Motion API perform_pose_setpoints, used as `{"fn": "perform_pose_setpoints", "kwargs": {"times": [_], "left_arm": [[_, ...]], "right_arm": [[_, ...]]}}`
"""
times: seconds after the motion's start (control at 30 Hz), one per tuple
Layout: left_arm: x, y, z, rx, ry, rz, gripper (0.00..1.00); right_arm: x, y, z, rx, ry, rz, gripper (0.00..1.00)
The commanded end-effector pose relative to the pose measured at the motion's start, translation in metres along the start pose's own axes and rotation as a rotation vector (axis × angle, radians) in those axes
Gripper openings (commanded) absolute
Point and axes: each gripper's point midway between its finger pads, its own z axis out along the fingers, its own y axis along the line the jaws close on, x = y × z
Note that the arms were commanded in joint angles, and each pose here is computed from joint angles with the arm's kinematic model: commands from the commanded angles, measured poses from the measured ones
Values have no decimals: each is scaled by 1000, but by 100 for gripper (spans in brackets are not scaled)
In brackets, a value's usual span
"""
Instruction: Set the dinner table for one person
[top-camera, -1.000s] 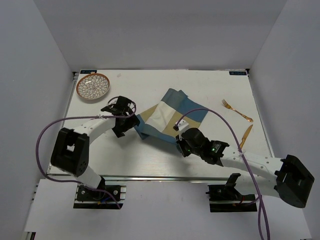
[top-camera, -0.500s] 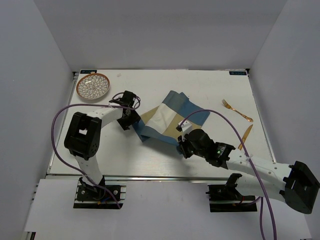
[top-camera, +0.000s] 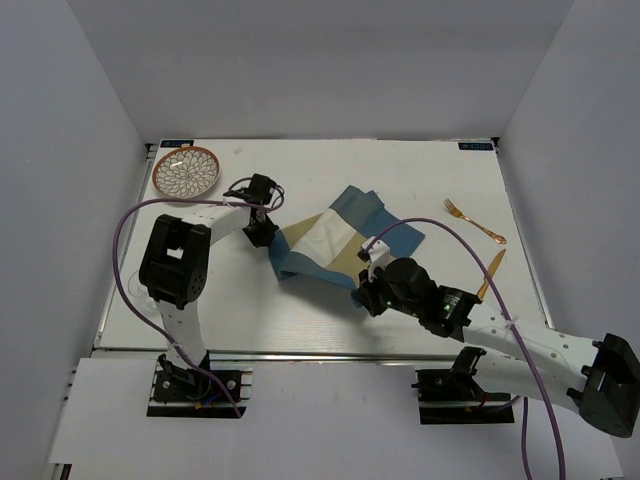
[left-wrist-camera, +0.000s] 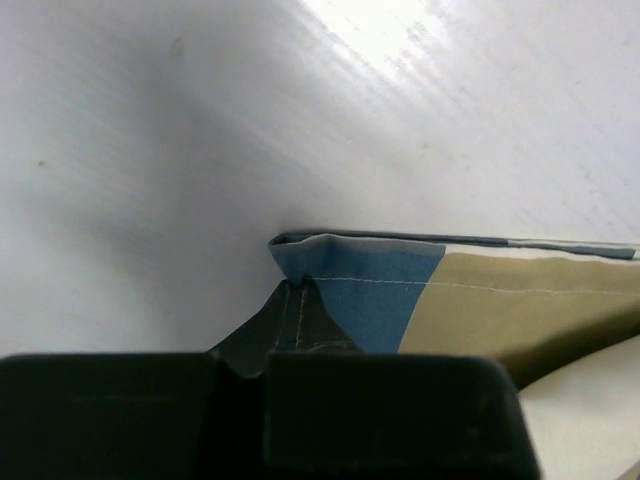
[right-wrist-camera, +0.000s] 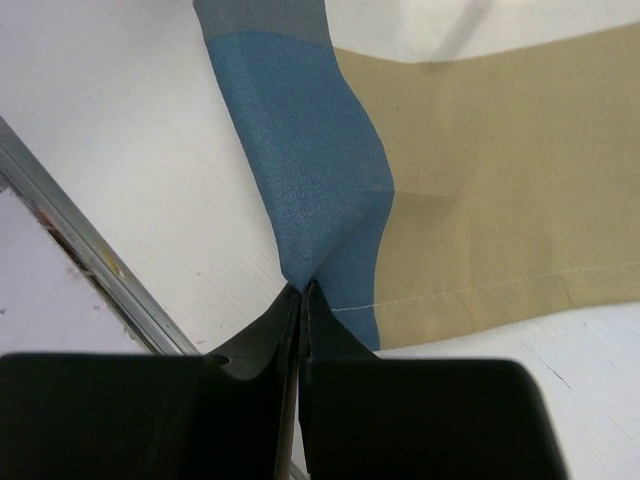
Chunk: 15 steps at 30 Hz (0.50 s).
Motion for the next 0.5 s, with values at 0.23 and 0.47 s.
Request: {"fn": "perform_pose_setpoints", "kwargs": {"times": [0.23, 0.47], "left_arm": [[-60, -33, -72, 78, -159, 72, 0], [-173, -58, -308, 326, -539, -81, 0]], "right_arm": [[-51, -25, -17, 169, -112, -17, 0], [-202, -97, -141, 642, -462, 126, 0]]}}
